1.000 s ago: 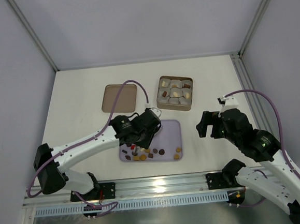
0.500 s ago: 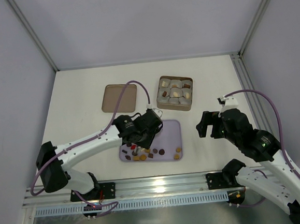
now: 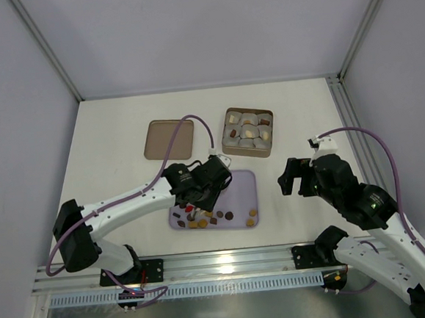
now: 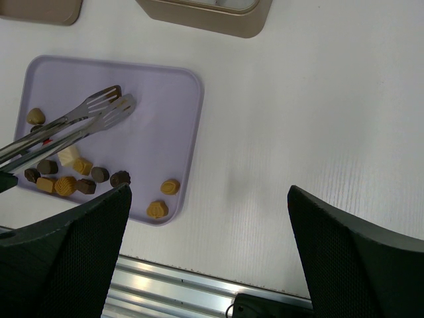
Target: Pack the chocolate
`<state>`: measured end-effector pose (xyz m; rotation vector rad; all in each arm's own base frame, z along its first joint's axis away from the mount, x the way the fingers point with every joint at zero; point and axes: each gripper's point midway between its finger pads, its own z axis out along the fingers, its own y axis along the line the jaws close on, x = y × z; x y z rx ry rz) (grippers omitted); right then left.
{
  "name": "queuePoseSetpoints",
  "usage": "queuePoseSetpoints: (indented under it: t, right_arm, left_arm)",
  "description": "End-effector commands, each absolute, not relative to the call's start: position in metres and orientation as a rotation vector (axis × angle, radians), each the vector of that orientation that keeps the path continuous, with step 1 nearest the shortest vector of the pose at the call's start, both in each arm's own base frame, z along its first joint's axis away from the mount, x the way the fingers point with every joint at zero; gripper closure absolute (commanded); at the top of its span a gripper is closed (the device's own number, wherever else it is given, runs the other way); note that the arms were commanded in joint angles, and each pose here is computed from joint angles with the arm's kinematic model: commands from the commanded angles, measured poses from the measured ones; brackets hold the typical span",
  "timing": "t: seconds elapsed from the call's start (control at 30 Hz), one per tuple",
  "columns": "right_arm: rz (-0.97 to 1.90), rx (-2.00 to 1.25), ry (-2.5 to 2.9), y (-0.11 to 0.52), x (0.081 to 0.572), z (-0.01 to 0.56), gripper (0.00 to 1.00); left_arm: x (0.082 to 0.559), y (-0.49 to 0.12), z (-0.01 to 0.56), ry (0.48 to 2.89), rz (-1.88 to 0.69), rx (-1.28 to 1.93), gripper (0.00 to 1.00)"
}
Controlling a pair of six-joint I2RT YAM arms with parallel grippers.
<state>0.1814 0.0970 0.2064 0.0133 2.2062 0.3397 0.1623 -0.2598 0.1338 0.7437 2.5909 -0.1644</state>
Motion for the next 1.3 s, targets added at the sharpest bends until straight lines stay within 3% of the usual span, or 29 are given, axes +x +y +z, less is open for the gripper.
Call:
queuePoseSetpoints:
  t: [0.0,1.27]
  right_arm:
    - [0.364,0.027,2.178,0.099,0.184,0.213,0.00]
    - [0.364,0.020,2.165,0.101,0.188,0.222,0.00]
  left_arm:
    - [0.168,-0.264,0.136,2.560,-0.164,0.729,0.65]
    - [0.172,-0.264,0.169,2.495,-0.210,0.692,0.72]
